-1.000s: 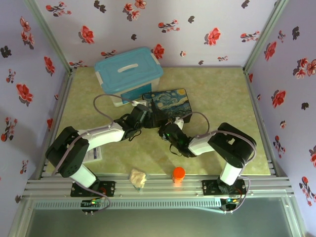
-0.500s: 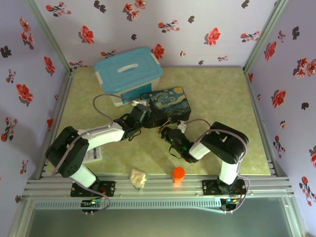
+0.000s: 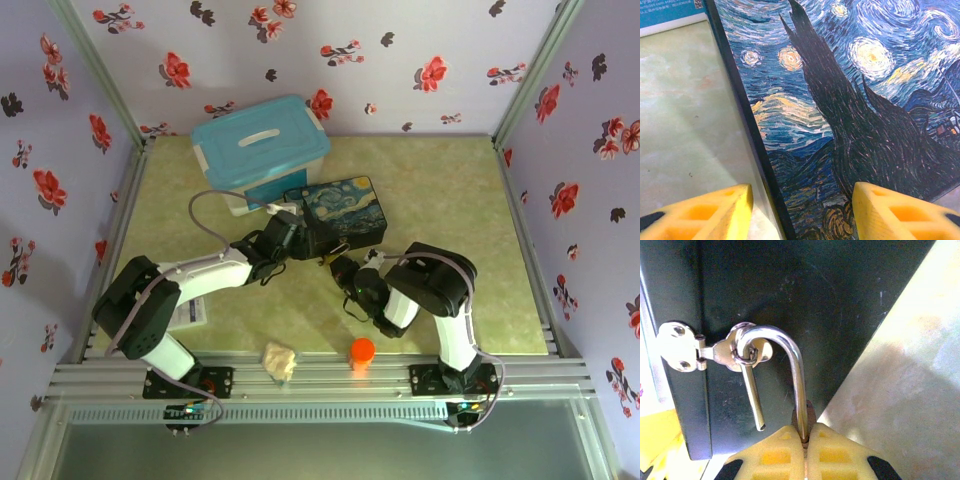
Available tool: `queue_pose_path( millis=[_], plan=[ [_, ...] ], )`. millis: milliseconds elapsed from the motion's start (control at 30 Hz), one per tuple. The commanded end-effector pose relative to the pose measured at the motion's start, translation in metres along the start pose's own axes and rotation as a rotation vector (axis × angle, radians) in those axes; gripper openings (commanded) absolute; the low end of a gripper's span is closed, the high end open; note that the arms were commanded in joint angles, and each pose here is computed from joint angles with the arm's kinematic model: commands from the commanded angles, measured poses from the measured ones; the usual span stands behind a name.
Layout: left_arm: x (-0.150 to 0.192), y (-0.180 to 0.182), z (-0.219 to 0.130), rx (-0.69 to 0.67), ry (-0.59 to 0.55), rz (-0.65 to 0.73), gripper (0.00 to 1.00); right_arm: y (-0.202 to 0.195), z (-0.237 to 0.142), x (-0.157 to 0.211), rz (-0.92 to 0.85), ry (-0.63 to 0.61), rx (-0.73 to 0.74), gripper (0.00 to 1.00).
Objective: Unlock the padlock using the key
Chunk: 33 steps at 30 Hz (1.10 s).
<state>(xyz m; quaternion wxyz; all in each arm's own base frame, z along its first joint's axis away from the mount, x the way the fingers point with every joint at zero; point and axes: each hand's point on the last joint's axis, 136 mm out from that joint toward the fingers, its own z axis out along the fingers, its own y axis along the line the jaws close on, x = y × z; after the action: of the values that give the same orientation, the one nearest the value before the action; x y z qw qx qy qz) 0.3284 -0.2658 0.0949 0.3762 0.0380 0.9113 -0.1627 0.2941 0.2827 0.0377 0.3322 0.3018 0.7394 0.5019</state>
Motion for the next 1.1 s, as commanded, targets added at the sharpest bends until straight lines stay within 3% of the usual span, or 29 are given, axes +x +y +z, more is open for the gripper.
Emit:
queue_pose_path(
  millis=[0, 433, 1067],
  plan=[
    [0.085, 0.060, 0.002, -0.188, 0.284, 0.132, 0.54, -0.027, -0.005, -0.013, 0.048, -0.064, 0.083, 0.00],
    [0.089, 0.065, 0.001, -0.196, 0.292, 0.143, 0.54, -0.030, -0.002, -0.039, 0.271, -0.192, 0.074, 0.00],
    [0.092, 0.071, 0.002, -0.203, 0.300, 0.152, 0.52, -0.049, 0.006, -0.049, 0.519, -0.220, 0.090, 0.00]
  ],
)
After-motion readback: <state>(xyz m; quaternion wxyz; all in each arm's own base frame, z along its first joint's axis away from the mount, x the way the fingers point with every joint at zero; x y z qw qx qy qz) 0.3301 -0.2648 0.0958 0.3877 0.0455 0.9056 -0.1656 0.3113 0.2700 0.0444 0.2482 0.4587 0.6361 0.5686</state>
